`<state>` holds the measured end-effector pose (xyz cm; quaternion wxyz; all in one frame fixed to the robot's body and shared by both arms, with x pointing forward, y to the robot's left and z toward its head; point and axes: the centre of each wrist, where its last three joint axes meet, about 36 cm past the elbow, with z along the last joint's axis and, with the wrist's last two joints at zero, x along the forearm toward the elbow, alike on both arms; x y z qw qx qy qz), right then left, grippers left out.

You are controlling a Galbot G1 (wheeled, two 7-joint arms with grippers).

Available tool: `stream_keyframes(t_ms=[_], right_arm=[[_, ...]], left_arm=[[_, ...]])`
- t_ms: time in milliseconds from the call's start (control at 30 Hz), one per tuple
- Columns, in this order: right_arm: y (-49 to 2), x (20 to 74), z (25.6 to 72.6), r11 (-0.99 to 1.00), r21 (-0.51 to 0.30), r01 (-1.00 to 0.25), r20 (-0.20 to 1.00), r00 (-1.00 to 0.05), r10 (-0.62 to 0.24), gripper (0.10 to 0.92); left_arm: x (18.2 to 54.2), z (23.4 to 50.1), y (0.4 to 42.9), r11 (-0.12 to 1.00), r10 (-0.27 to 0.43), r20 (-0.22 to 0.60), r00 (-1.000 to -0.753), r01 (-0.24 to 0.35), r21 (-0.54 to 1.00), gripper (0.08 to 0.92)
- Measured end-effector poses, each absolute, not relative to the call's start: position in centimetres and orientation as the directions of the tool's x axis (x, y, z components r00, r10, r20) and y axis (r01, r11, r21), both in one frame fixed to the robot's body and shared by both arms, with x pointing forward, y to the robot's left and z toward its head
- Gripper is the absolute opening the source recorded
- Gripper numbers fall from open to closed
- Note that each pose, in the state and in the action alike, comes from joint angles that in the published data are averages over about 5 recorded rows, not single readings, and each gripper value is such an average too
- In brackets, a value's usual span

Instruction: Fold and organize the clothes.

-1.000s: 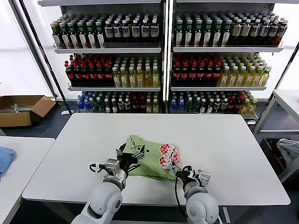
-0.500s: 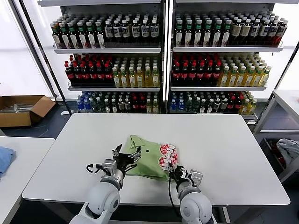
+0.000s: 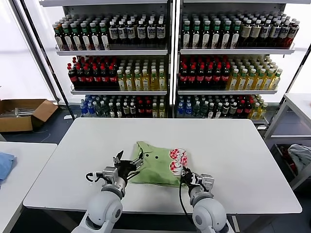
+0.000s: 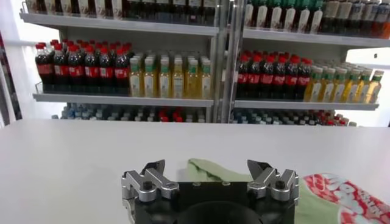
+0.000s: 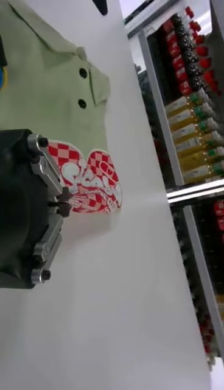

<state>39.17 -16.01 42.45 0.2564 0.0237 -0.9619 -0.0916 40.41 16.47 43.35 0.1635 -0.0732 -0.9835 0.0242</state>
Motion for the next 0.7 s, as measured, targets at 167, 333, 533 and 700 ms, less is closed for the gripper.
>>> stream_keyframes(t_ms=[167, 333, 533, 700], right_arm=[[-18.9, 40.1, 42.3, 0.996, 0.086, 0.016, 0.476, -0.879, -0.027, 0.115], [-21.6, 41.1, 41.4, 0.999, -0.04, 0.037, 0.463, -0.885, 0.051, 0.121], [-23.5, 41.3, 40.6, 0.982, -0.182, 0.052, 0.422, -0.898, 0.126, 0.249], [-22.9, 40.3, 41.1, 0.967, -0.251, 0.053, 0.357, -0.923, 0.143, 0.388]], left_arm=[[40.1, 43.6, 16.5, 0.988, 0.148, 0.311, -0.939, 0.129, -0.081, 0.823], [39.7, 43.8, 16.5, 0.989, 0.143, 0.307, -0.941, 0.121, -0.09, 0.823], [39.1, 44.0, 16.5, 0.988, 0.142, 0.304, -0.942, 0.117, -0.1, 0.823], [38.6, 44.1, 16.3, 0.987, 0.147, 0.303, -0.942, 0.12, -0.109, 0.823]])
